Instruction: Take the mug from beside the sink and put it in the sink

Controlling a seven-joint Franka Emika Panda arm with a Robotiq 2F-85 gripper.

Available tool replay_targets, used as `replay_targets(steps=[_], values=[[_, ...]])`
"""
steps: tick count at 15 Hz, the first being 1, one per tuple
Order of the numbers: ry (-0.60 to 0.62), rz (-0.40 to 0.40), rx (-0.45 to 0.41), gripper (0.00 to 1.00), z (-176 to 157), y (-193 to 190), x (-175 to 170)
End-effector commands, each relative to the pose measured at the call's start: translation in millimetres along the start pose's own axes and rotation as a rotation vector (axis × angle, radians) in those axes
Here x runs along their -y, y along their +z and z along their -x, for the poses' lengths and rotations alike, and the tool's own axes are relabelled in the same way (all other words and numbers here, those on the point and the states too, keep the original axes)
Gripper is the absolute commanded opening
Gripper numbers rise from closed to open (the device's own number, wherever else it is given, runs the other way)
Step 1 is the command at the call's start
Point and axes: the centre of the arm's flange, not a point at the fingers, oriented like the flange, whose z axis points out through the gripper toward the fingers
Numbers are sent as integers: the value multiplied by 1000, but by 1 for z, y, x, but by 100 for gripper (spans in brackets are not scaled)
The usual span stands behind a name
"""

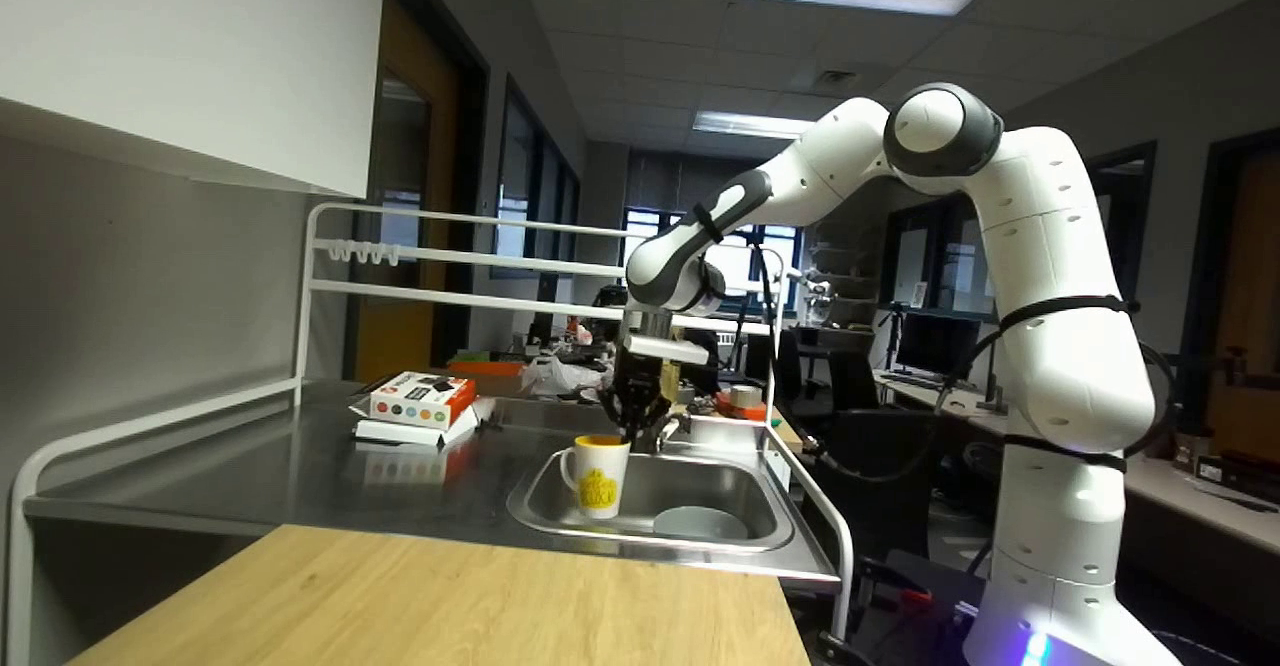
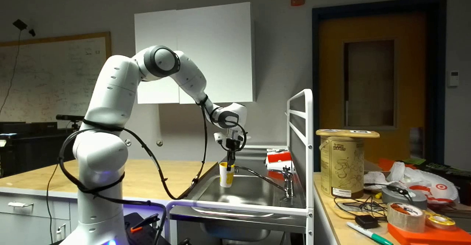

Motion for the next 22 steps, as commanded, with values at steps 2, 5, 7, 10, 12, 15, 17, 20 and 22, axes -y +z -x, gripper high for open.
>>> replay_targets(steps=[2,5,7,10,12,15,17,20,22], values=[[140,69,-28,6,2,9,-4],[181,91,-19,6,0,19,-2],[198,95,-12,6,-1,26,1],[176,75,-2,6,-4,36,5],[164,62,4,5,-7,45,7],[141,46,9,4,-12,62,7],[125,42,19,4,-17,79,6],[117,44,38,4,-23,103,2],[118,43,50,4,-26,115,-1]])
